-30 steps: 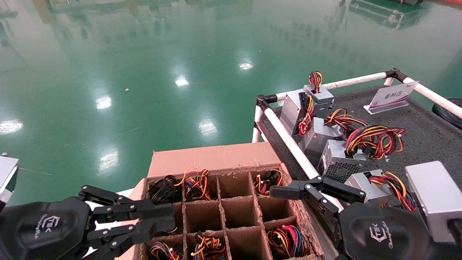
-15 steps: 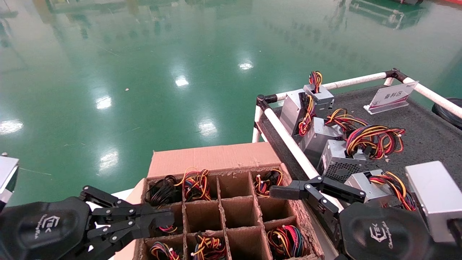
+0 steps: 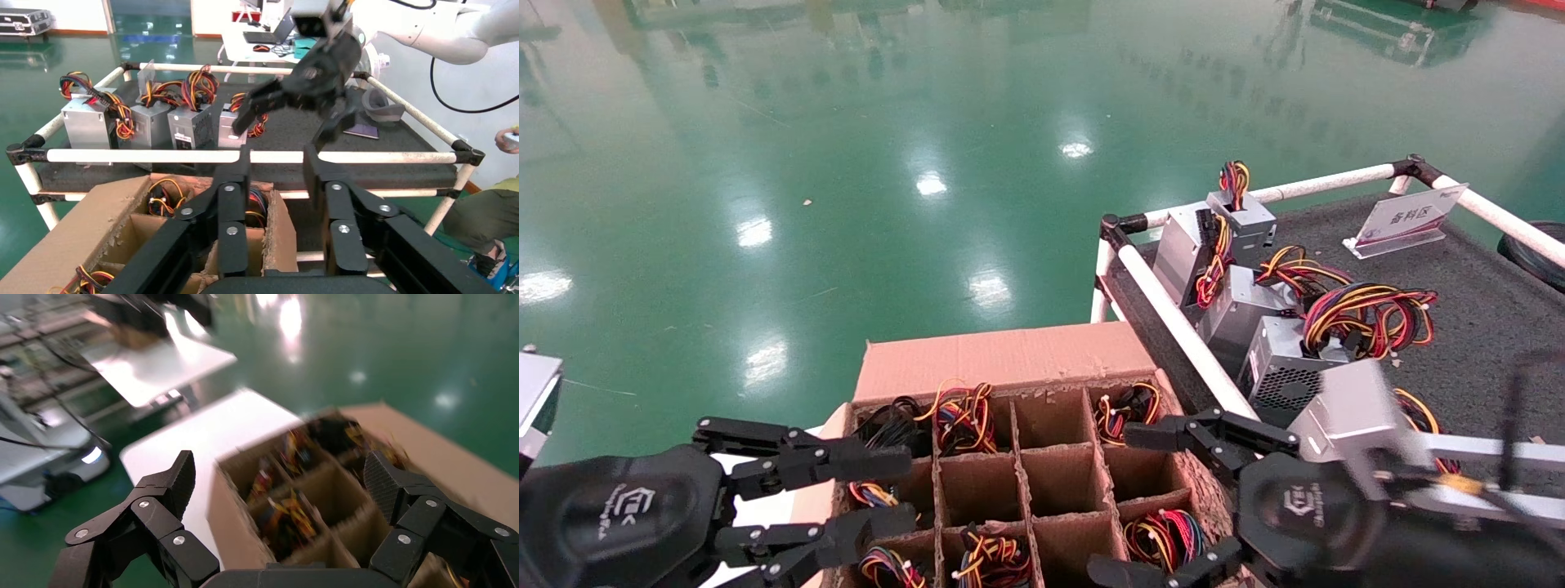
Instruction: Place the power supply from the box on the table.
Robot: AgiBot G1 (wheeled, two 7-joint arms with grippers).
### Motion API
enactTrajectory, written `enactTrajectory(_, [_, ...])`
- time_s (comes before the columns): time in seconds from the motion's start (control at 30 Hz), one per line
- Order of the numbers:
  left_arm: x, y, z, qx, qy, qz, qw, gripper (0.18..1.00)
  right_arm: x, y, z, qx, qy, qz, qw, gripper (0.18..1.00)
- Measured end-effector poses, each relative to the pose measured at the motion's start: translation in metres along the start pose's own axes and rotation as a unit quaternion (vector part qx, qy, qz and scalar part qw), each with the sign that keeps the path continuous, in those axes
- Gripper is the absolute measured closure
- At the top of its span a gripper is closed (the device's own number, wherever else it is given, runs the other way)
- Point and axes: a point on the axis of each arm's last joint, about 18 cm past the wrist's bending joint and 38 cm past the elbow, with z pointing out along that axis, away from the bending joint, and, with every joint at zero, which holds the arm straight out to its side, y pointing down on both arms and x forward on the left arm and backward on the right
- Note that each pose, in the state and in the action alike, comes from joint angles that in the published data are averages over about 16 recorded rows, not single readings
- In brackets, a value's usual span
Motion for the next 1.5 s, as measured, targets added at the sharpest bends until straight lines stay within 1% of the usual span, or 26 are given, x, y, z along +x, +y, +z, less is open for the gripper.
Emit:
enactTrajectory(0.07, [0.0,0.0,0.0,0.0,0.0,0.0,1.0,0.845,0.004,0.007,0.007,-0.013,0.011,0.008,1.0,0.179])
enactTrajectory(0.23, [0.0,0.0,0.0,0.0,0.0,0.0,1.0,0.746,0.011,0.022,0.028,-0.041,0.029,0.023,0.998,0.179])
enactTrajectory(0.4, [0.0,0.0,0.0,0.0,0.0,0.0,1.0,0.615,0.017,0.034,0.056,-0.058,0.041,0.033,0.997,0.179])
enactTrajectory(0.6, [0.0,0.0,0.0,0.0,0.0,0.0,1.0,0.466,0.023,0.041,0.094,-0.068,0.054,0.043,0.995,0.179])
enactTrajectory(0.77, [0.0,0.0,0.0,0.0,0.0,0.0,1.0,0.357,0.029,0.043,0.122,-0.072,0.072,0.048,0.994,0.179])
enactTrajectory(0.97, [0.0,0.0,0.0,0.0,0.0,0.0,1.0,0.269,0.035,0.044,0.15,-0.075,0.097,0.052,0.991,0.179])
enactTrajectory(1.17, [0.0,0.0,0.0,0.0,0.0,0.0,1.0,0.214,0.04,0.046,0.17,-0.079,0.12,0.051,0.988,0.179])
enactTrajectory(1.5, [0.0,0.0,0.0,0.0,0.0,0.0,1.0,0.186,0.042,0.051,0.195,-0.084,0.142,0.048,0.985,0.179])
